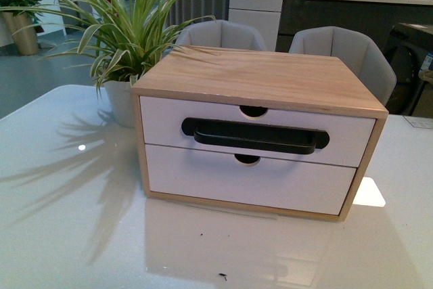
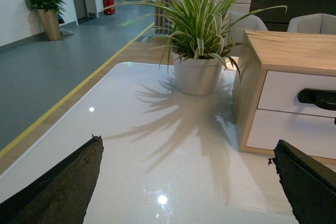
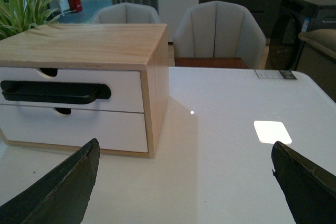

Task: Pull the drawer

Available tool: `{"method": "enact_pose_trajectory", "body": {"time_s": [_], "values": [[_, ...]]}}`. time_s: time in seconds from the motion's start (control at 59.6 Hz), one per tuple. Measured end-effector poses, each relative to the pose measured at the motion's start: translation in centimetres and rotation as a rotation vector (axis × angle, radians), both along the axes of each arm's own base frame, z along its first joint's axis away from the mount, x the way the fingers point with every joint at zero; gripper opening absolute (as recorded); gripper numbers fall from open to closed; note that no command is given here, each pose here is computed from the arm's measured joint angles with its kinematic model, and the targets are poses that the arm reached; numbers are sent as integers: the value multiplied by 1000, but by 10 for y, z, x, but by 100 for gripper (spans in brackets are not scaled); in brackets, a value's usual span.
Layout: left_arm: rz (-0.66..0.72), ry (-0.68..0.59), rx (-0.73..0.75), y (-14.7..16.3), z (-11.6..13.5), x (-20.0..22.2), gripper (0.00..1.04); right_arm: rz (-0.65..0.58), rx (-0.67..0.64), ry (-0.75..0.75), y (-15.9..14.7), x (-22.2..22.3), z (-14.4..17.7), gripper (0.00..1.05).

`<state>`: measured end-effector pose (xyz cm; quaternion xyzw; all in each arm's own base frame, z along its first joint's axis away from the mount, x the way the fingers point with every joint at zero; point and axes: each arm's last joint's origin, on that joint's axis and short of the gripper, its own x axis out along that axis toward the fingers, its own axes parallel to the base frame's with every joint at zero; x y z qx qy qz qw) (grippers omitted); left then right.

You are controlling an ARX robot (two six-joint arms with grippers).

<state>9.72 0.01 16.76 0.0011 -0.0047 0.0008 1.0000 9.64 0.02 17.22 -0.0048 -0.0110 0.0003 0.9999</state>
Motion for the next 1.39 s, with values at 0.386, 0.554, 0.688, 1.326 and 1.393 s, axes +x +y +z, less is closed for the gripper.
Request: {"method": "enact_pose_trajectory", "body": {"time_s": [0.386,0.554,0.688,1.326,1.393], "values": [[0,0,0,0,0,0,97,0,0,0,0,0,0,96],[0,0,0,0,0,0,97,0,0,0,0,0,0,96],[0,0,0,0,0,0,97,0,0,0,0,0,0,96],[0,0,0,0,0,0,97,0,0,0,0,0,0,96],[0,0,0,0,0,0,97,0,0,0,0,0,0,96]]}}
